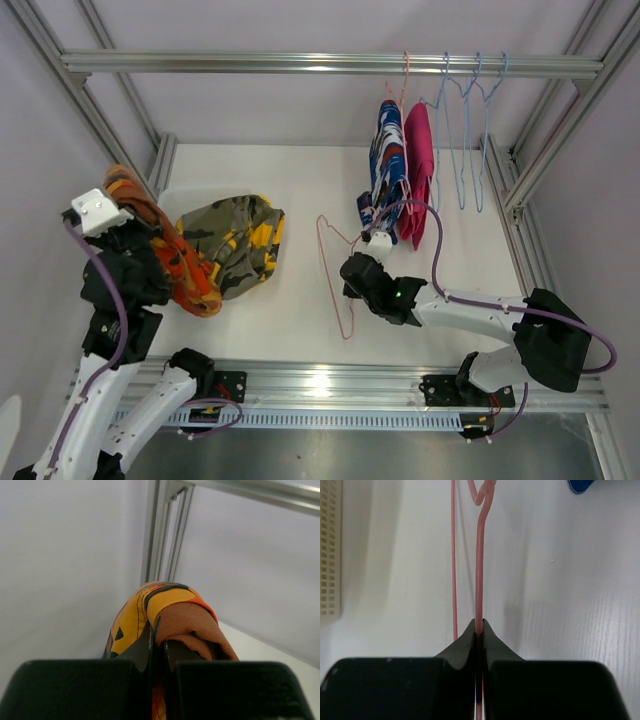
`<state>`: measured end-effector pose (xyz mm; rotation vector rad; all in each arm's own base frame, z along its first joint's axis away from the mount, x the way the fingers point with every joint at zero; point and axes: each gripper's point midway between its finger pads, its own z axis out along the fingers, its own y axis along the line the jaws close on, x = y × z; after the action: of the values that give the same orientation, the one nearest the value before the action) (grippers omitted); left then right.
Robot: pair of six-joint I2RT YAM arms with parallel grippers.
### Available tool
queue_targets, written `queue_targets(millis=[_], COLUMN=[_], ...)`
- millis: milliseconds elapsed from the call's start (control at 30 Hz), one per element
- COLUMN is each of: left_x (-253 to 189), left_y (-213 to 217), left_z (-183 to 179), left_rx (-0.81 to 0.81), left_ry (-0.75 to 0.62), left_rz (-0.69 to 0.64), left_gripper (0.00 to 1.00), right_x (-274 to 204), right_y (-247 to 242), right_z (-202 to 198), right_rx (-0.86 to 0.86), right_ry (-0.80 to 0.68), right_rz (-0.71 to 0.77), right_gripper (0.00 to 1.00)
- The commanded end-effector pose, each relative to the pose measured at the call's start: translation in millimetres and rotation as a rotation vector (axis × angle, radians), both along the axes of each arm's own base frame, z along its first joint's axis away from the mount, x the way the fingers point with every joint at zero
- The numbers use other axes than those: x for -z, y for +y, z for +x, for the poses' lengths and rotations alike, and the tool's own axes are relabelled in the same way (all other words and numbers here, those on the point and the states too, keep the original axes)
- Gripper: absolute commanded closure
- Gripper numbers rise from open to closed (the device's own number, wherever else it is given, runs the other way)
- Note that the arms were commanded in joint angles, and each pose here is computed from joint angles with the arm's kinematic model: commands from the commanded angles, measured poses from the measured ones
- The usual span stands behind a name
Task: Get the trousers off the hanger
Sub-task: Place the trousers in the bin.
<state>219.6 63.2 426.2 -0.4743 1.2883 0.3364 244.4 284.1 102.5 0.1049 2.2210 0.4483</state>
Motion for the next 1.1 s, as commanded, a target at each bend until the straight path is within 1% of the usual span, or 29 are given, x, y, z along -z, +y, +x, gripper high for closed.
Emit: queue_targets(millis=[0, 167, 300, 333, 367, 433, 467, 500, 533, 600, 633, 667, 733, 833, 933, 1067], left_x=[4, 34, 58, 66, 71, 93, 98, 108, 116, 119, 121, 120, 116, 118, 115, 93], left_y=[-18, -35, -48, -51, -54, -63, -67, -72, -74, -82, -84, -94, -101, -113, -116, -99], left_z=[22, 54, 72, 75, 78, 86, 88, 91, 89, 86, 83, 80, 72, 58, 48, 35], left_rx=[0.087, 0.115, 0.146, 0.153, 0.163, 0.183, 0.199, 0.210, 0.210, 0.230, 0.240, 0.280, 0.327, 0.408, 0.431, 0.397], left_ry=[-0.038, 0.037, 0.100, 0.122, 0.132, 0.220, 0.237, 0.275, 0.307, 0.323, 0.339, 0.339, 0.330, 0.334, 0.336, 0.282], left_rz=[-0.095, -0.127, -0.158, -0.161, -0.180, -0.180, -0.204, -0.203, -0.202, -0.194, -0.191, -0.205, -0.232, -0.274, -0.277, -0.257], left_gripper=[0.99, 0.99, 0.98, 0.95, 0.85, 0.83, 0.82, 0.76, 0.55, 0.34, 0.19, 0.15, 0.07, 0.01, 0.01, 0.01], right_x=[-8, -4, -4, -6, -6, -8, -9, -9, -9, -11, -10, -9, -11, -14, -19, -26], right_y=[-3, -11, -16, -18, -18, -19, -20, -20, -20, -19, -19, -18, -16, -13, -12, -12], right_z=[4, 0, 1, 2, 2, 3, 4, 4, 4, 5, 4, 4, 4, 3, 2, -2], right_rx=[0.036, 0.039, 0.040, 0.044, 0.047, 0.047, 0.047, 0.047, 0.047, 0.050, 0.048, 0.044, 0.043, 0.037, 0.035, 0.031], right_ry=[-0.032, -0.028, -0.031, -0.033, -0.034, -0.036, -0.038, -0.041, -0.040, -0.044, -0.042, -0.038, -0.038, -0.041, -0.048, -0.059], right_rz=[0.049, 0.049, 0.052, 0.055, 0.059, 0.069, 0.069, 0.070, 0.073, 0.082, 0.082, 0.085, 0.097, 0.107, 0.104, 0.109], right_gripper=[1.00, 1.00, 1.00, 1.00, 1.00, 1.00, 1.00, 1.00, 1.00, 1.00, 1.00, 1.00, 1.00, 1.00, 1.00, 1.00])
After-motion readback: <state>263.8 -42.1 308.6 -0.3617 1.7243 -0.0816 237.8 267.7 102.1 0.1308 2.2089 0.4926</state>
